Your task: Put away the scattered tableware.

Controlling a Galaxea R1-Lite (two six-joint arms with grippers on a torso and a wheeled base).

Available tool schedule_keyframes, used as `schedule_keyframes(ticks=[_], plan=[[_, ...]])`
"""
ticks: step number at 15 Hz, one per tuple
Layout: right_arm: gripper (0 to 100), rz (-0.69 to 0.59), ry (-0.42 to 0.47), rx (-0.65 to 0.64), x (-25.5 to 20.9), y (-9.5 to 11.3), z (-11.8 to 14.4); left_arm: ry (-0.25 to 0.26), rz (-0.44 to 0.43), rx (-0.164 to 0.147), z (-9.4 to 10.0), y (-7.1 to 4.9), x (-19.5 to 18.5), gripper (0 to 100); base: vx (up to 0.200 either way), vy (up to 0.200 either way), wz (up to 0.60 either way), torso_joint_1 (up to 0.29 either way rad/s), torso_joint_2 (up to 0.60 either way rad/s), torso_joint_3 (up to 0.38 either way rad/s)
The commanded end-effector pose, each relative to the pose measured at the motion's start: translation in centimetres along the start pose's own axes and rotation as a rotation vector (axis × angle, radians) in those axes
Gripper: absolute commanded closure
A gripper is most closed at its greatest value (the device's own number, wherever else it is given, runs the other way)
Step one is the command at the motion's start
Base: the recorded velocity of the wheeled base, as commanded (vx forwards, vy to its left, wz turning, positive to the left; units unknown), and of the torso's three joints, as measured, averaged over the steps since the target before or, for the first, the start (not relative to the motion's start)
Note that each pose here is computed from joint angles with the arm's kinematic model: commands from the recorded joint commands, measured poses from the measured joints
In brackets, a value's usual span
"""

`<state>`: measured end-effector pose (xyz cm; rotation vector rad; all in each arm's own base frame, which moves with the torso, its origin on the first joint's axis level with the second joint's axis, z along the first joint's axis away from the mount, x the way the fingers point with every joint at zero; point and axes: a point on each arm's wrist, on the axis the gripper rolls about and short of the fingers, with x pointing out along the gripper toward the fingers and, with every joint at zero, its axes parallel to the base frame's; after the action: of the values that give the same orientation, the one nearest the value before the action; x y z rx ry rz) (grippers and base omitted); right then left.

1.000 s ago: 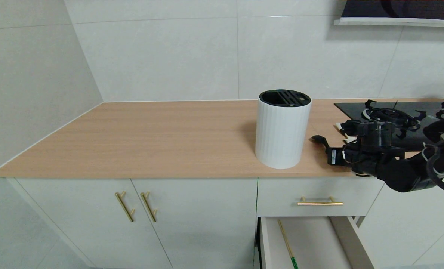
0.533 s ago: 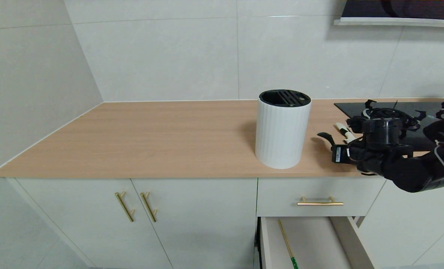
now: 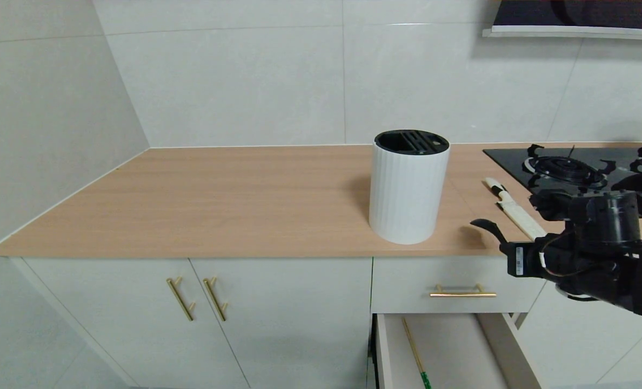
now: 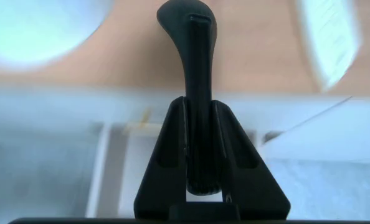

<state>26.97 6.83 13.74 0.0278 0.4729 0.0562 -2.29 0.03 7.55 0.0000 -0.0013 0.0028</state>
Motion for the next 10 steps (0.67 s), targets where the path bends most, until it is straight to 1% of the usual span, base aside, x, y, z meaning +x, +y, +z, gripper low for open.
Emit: schedule_keyframes(ticks=[1,4,10], plan=[[100,0.018,-0.001,-0.004,-1.8,0.1,-0.7,0.001,0.0,0.0,0.0,0.0,0.0,0,0.0,0.0,0.0,0.0,0.0,0.0],[100,0.016,0.047,-0.019,-1.7,0.0,-1.9,0.001,0.0,0.0,0.0,0.0,0.0,0,0.0,0.0,0.0,0.0,0.0,0.0],[100,0.02,0.056,-0.028,-1.9,0.0,-2.3,0.001,0.0,0.0,0.0,0.0,0.0,0,0.0,0.0,0.0,0.0,0.0,0.0]])
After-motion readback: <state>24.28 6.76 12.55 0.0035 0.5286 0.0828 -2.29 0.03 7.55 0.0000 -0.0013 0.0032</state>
